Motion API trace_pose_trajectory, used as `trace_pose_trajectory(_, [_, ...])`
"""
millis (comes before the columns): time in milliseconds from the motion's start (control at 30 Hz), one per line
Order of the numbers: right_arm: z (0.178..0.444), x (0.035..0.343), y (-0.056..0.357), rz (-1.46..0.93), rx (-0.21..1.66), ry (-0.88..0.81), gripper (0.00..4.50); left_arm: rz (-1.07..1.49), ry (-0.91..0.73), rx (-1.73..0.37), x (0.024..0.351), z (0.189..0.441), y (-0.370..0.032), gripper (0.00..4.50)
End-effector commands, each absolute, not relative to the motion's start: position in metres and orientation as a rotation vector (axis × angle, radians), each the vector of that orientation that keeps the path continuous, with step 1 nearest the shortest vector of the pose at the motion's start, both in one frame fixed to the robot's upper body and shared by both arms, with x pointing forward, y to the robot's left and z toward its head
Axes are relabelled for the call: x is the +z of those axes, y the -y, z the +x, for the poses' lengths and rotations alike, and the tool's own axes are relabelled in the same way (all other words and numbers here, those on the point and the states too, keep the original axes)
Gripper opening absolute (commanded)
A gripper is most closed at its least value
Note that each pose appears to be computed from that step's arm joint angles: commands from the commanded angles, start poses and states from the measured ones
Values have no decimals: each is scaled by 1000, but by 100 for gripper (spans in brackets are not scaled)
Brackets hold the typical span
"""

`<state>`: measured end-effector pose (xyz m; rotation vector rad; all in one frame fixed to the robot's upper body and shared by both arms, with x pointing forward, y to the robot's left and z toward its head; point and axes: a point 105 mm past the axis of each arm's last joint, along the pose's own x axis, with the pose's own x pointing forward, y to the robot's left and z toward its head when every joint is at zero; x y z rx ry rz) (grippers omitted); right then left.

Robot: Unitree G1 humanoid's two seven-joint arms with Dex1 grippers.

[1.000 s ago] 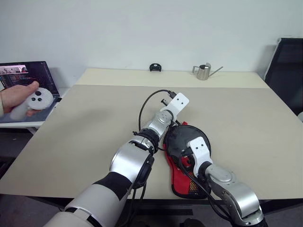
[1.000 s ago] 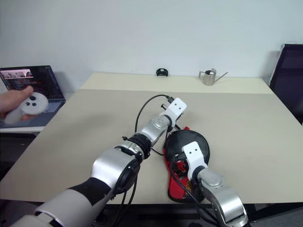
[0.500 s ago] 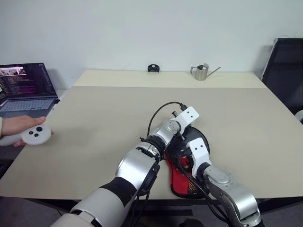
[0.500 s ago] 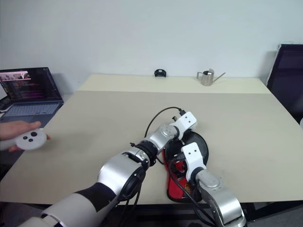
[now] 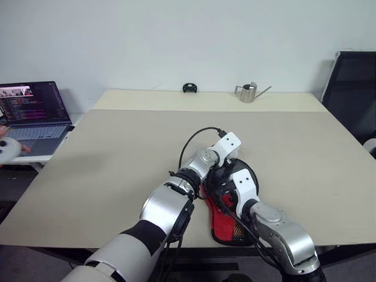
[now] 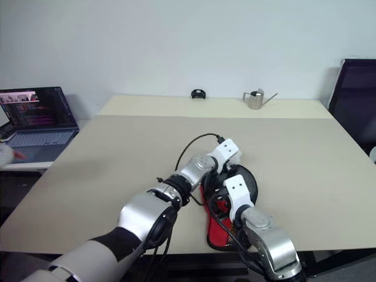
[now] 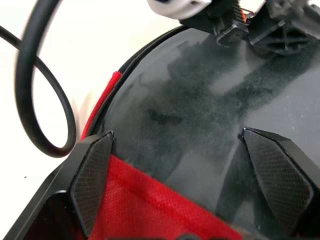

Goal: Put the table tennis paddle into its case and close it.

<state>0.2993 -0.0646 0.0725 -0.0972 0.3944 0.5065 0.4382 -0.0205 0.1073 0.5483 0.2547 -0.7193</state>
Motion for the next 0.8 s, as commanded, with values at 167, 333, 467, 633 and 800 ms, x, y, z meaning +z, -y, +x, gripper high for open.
trace_pose_trajectory(167, [307, 46, 75, -52, 493, -519, 450, 361, -115, -723, 165, 456, 0, 341])
trace_pose_trajectory(333, [314, 48, 82, -55, 485, -508, 450, 295, -111, -773, 170, 457, -25, 341])
trace_pose_trajectory(467, [316, 47, 90, -60, 480, -505, 450, 270, -127, -810, 163, 455, -46, 341])
trace_pose_trajectory(633, [318, 47, 98, -70, 476, -500, 450, 185, -92, -896, 167, 447, -62, 341])
trace_pose_trajectory(800, [320, 55, 109, -68, 487, -486, 450, 175, -49, -1089, 166, 423, -63, 341])
